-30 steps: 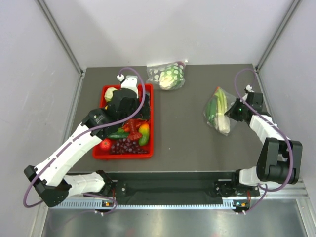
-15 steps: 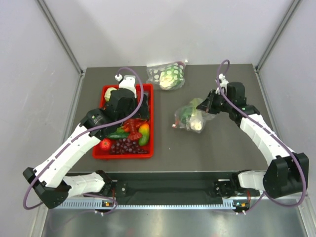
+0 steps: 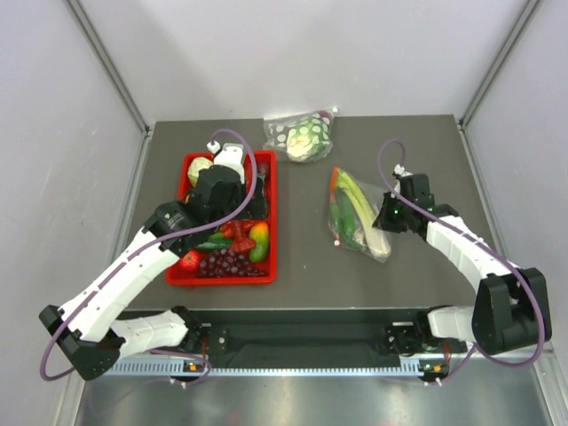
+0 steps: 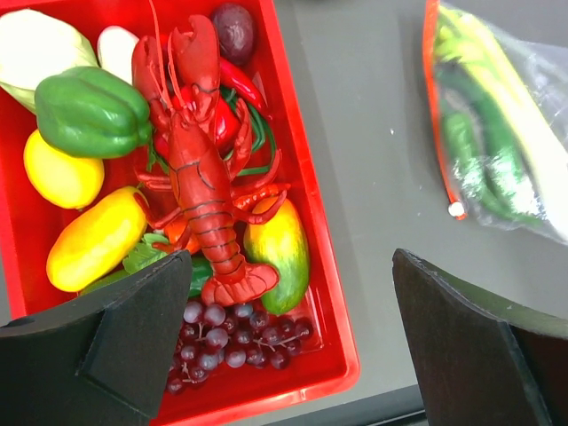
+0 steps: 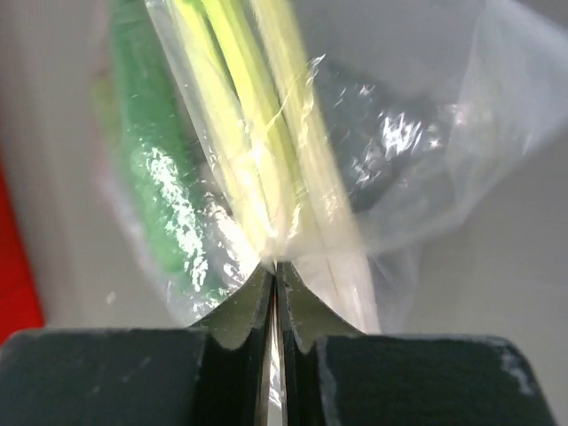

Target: Open the zip-top bag and remove the fake food

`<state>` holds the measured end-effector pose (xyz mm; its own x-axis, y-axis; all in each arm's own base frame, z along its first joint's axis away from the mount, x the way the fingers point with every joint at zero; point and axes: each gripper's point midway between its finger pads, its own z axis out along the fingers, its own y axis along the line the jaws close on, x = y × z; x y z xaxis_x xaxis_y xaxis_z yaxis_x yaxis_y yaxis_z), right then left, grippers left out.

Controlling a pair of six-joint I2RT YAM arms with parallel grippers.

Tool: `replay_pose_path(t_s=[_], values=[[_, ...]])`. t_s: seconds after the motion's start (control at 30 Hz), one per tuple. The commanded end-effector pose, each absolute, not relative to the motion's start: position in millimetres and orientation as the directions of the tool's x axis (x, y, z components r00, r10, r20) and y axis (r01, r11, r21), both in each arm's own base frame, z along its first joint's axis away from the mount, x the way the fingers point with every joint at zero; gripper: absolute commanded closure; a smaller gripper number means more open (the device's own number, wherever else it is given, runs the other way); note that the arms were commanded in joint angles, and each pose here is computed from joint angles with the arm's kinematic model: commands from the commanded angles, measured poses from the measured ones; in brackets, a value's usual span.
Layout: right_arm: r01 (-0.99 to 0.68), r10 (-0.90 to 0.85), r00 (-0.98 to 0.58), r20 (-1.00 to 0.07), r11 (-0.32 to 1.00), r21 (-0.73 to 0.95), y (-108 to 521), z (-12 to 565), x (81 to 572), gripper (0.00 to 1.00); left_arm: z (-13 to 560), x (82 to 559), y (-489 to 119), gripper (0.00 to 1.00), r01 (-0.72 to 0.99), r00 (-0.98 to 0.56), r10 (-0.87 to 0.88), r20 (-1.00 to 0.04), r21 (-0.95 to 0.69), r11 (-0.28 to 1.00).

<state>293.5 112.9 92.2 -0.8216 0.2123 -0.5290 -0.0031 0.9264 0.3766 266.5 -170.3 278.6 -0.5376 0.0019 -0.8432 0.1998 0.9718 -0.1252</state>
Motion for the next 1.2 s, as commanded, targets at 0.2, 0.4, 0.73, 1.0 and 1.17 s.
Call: replay_pose_path(t_s=[0.2, 0.4, 0.73, 1.0, 1.17], values=[[0.149, 0.127, -0.596, -0.793, 0.988, 0.046, 55, 199, 332, 0.38, 286, 269, -171, 0.01, 0.214, -0.502, -0.017, -0.864, -0.143, 0.966], [-0.055, -0.025, -0.553, -0.833, 0.998, 0.006, 126, 243, 329, 0.31, 283, 272, -177, 0.01, 0.230, -0.507, -0.005, -0.862, -0.141, 0.963], [-0.185, -0.197, -0.657, -0.728, 0.978, -0.098, 218, 157, 337, 0.29, 283, 269, -173, 0.01, 0.220, -0.511, -0.008, -0.859, -0.140, 0.965], [-0.149, -0.290, -0.747, -0.598, 0.950, -0.274, 203, 85, 338, 0.29, 289, 261, -169, 0.01, 0.212, -0.510, -0.047, -0.859, -0.178, 0.961], [-0.133, -0.303, -0.777, -0.552, 0.936, -0.327, 191, 64, 331, 0.78, 286, 259, -168, 0.01, 0.212, -0.520, -0.040, -0.853, -0.174, 0.962]])
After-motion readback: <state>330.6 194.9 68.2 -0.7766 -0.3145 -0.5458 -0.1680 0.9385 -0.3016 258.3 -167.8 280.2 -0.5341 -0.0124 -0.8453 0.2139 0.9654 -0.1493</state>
